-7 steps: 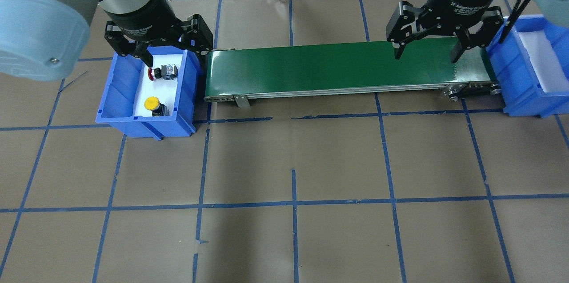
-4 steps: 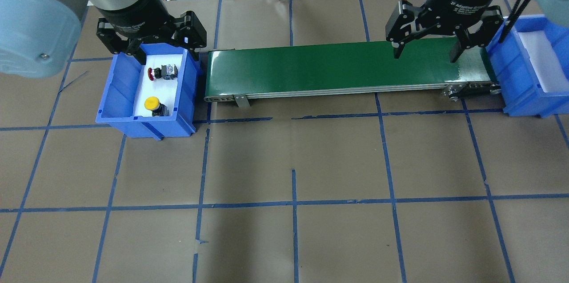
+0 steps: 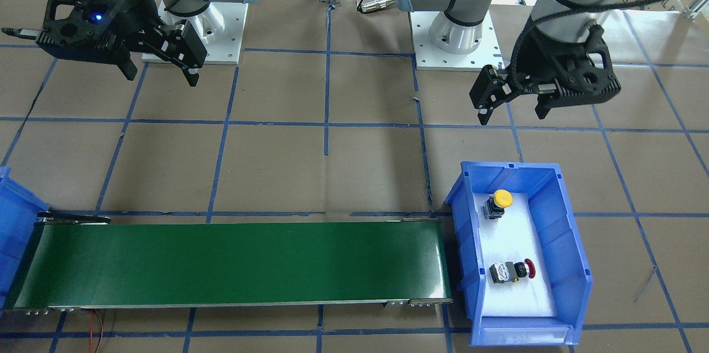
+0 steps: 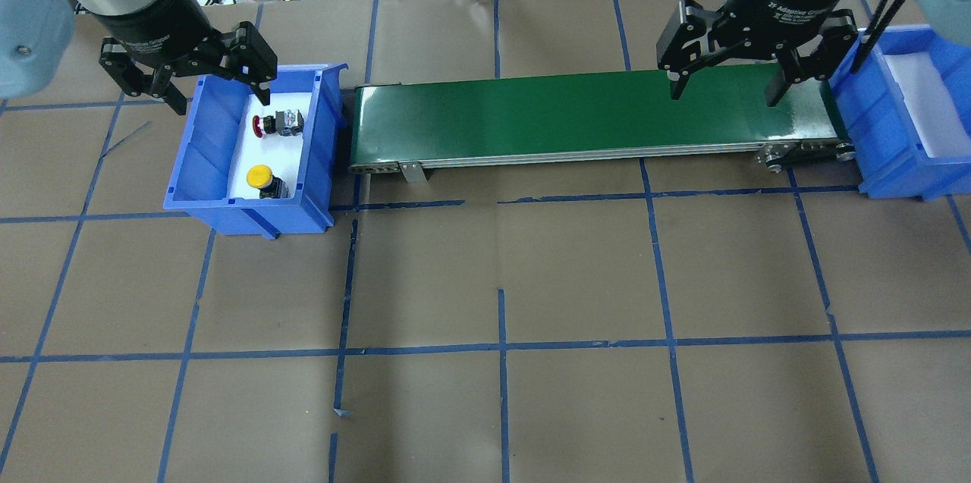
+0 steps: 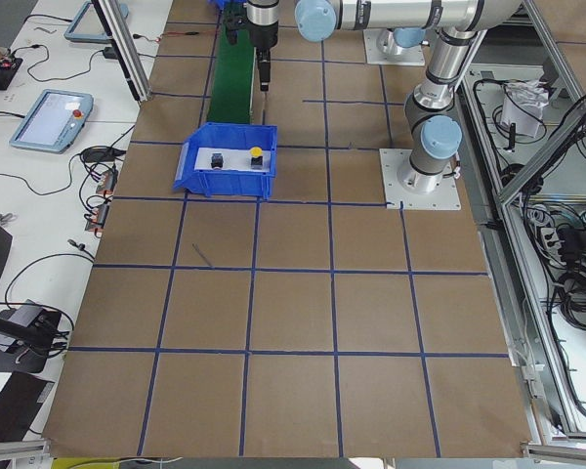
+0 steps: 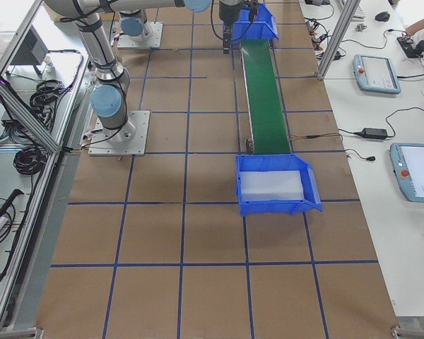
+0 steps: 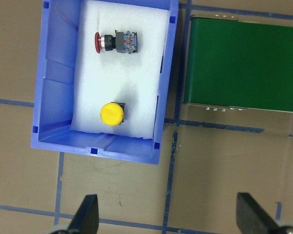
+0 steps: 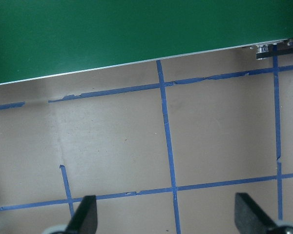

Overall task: Transport two buttons from left to right
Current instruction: 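Lower the left gripper into the blue bin toward the yellow button, then grasp the yellow button with the left gripper, then lift the yellow button and place it on the green conveyor with the left gripper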

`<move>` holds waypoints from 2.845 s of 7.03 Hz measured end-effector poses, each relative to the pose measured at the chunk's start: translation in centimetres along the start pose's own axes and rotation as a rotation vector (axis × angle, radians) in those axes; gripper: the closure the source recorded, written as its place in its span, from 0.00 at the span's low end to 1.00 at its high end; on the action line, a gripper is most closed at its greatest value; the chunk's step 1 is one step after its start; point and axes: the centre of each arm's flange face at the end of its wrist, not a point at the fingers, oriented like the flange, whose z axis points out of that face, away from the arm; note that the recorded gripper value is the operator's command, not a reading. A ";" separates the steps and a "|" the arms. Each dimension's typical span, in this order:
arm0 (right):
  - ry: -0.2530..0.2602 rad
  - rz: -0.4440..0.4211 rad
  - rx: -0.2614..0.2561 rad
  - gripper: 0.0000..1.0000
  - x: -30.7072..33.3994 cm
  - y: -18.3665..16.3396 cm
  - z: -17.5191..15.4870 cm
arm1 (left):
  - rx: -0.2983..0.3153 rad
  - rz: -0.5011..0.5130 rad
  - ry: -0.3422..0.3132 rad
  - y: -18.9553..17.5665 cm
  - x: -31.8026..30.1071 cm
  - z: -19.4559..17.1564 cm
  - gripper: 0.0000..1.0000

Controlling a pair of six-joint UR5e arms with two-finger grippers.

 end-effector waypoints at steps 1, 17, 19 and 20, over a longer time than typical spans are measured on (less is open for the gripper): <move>0.000 0.000 -0.002 0.00 0.0 0.0 0.1 | -0.049 0.027 0.002 -1.4 -1.4 2.8 0.05; 0.007 -0.015 -0.013 0.00 -0.2 0.0 0.7 | -0.170 0.089 0.029 -7.2 -4.9 19.9 0.75; 0.013 -0.018 -0.014 0.00 -0.1 0.0 0.7 | -0.132 0.092 0.030 -9.4 -4.9 14.2 0.75; 0.014 -0.018 -0.014 0.00 0.0 -0.1 0.8 | -0.111 0.092 0.046 -10.4 -4.5 11.4 0.75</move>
